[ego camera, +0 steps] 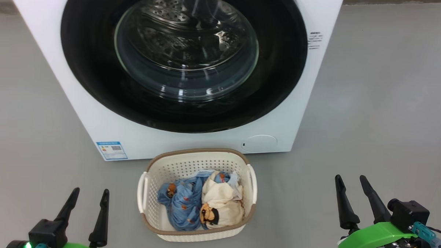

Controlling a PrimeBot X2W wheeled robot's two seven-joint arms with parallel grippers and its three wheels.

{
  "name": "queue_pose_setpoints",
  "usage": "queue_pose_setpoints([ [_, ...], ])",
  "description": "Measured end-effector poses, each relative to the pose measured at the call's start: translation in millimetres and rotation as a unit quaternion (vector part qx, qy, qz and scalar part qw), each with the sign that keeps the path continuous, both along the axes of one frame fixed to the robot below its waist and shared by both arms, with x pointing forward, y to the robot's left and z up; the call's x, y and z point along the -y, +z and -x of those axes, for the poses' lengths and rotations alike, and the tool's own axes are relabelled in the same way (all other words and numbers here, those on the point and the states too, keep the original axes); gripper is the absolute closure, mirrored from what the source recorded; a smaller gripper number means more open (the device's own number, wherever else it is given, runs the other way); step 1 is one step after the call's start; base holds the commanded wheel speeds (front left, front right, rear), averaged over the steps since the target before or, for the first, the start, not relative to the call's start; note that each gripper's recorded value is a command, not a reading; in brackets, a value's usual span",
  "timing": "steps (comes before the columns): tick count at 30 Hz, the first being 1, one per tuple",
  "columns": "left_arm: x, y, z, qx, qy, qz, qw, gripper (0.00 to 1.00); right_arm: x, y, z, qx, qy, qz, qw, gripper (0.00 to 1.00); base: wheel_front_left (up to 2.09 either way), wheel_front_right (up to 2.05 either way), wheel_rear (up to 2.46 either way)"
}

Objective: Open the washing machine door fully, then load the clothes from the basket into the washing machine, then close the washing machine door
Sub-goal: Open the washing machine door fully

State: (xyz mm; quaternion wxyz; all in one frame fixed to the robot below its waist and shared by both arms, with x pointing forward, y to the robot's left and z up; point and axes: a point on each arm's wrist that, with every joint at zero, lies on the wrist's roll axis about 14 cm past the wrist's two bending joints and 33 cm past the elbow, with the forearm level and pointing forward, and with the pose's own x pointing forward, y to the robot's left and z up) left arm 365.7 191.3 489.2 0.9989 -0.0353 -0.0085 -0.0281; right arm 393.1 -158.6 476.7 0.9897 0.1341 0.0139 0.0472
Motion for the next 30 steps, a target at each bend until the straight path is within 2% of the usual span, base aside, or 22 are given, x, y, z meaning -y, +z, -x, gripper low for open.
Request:
queue_pose_setpoints([
  [16, 4.6, 1.0, -6.8, 0.002, -0.002, 0.006, 1.000, 0.00, 1.8, -4.1, -0.5, -0.006, -0.004, -0.001, 1.000, 0.00, 1.22, 1.22, -2.44],
  [20, 4.8, 5.0, -8.5, 0.009, 0.002, 0.026, 1.000, 0.00, 3.1, -5.0, -0.6, -0.007, -0.006, -0.001, 1.000, 0.00, 1.16, 1.16, -2.32],
  [30, 8.3, 5.6, -8.9, 0.010, -0.004, 0.032, 0.999, 0.00, 2.9, -6.6, -1.4, -0.009, -0.006, -0.002, 1.000, 0.00, 0.63, 0.63, -1.25],
])
